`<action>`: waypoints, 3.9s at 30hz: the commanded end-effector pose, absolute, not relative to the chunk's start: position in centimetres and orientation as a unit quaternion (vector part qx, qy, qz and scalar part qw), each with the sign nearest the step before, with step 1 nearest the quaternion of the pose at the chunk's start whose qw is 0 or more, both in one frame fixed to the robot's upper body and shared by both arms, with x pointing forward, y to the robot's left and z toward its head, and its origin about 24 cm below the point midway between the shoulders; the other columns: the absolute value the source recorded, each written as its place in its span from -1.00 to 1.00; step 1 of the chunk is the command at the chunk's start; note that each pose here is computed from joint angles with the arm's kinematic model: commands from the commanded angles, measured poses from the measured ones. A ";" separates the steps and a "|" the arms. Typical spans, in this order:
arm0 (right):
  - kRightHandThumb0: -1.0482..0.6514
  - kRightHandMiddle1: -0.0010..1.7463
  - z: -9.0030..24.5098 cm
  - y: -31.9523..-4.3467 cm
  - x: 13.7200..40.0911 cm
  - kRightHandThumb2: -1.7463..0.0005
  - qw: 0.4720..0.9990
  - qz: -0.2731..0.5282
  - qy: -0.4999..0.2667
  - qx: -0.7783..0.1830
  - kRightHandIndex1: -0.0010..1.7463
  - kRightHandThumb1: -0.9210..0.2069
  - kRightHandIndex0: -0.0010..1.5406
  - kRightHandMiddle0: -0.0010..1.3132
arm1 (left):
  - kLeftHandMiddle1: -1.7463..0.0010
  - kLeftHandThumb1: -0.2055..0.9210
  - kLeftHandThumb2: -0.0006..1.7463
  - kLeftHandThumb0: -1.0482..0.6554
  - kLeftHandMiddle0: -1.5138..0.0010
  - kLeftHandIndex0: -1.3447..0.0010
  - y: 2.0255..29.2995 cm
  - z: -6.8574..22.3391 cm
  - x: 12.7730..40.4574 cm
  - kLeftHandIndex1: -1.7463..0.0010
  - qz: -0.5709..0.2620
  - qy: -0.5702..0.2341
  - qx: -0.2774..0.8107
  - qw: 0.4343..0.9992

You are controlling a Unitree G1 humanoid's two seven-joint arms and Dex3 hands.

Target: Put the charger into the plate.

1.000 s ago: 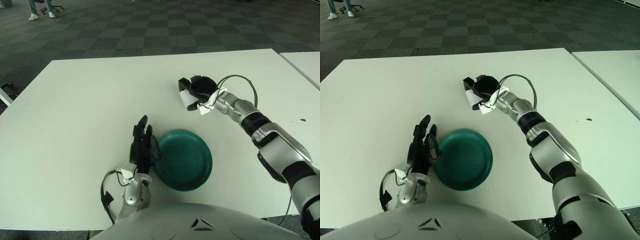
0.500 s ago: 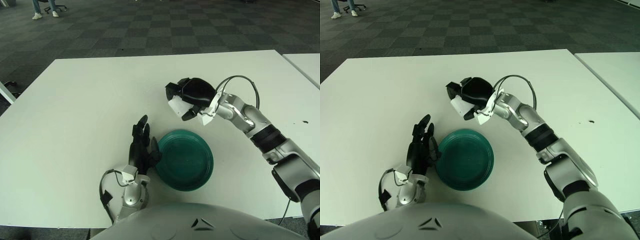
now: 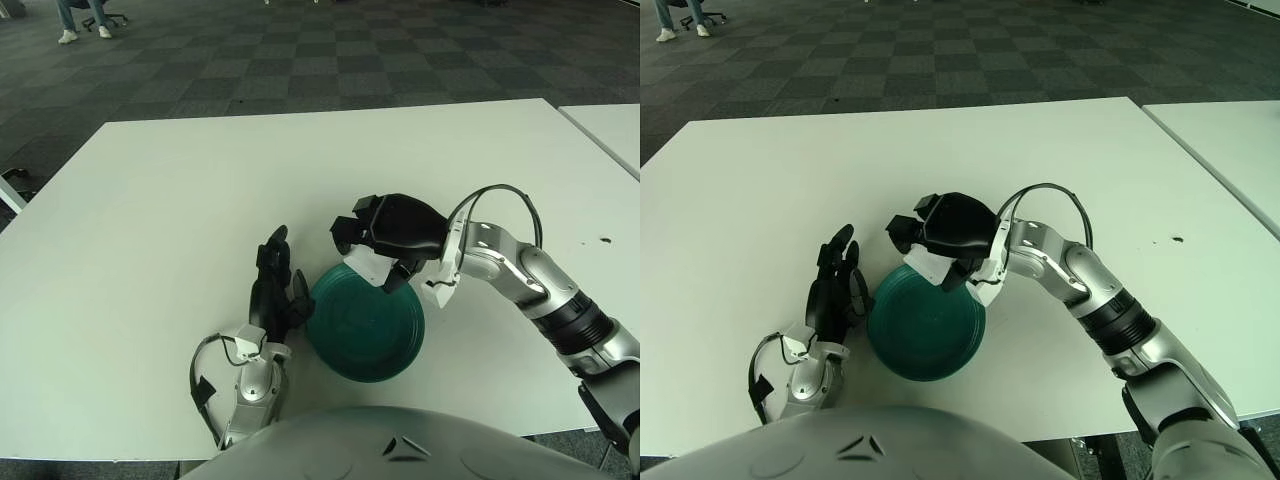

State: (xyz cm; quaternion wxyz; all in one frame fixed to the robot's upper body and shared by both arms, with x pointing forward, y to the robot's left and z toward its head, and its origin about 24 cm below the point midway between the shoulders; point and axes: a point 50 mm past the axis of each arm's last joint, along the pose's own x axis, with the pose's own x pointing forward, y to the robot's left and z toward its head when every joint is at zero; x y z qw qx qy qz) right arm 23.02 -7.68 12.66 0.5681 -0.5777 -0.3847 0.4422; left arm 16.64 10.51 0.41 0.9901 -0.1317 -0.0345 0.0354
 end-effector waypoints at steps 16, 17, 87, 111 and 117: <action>-0.31 1.00 11.7 -7.6 21.1 -0.42 0.530 0.511 -0.367 -0.568 1.00 -0.04 0.35 -0.14 | 1.00 1.00 0.16 -0.85 0.76 1.00 9.5 0.5 16.5 0.36 0.052 0.004 -0.146 0.988; -0.31 1.00 11.3 -7.5 21.0 -0.41 0.529 0.515 -0.365 -0.567 1.00 -0.04 0.34 -0.15 | 1.00 1.00 0.16 -0.85 0.76 1.00 9.5 0.6 16.5 0.36 0.053 0.005 -0.147 0.988; -1.00 -0.40 10.5 -6.0 23.5 0.06 0.591 0.577 -0.176 -0.536 -0.85 -1.00 -0.63 -1.00 | 0.99 1.00 0.10 -0.90 0.86 1.00 13.0 1.7 16.9 0.58 0.036 0.002 -0.158 0.987; -0.95 -0.56 10.7 -11.1 23.0 0.22 0.820 0.453 -0.052 -0.345 -0.98 -1.00 -0.67 -1.00 | 0.98 1.00 0.07 -0.86 0.79 1.00 12.0 2.0 16.7 0.48 0.048 0.004 -0.189 0.981; -0.81 -0.13 7.2 -13.0 22.5 0.28 0.950 0.259 0.005 -0.173 -0.93 -1.00 -0.42 -0.97 | 0.99 1.00 0.12 -0.84 0.77 1.00 12.4 1.9 16.6 0.38 0.046 -0.001 -0.164 0.985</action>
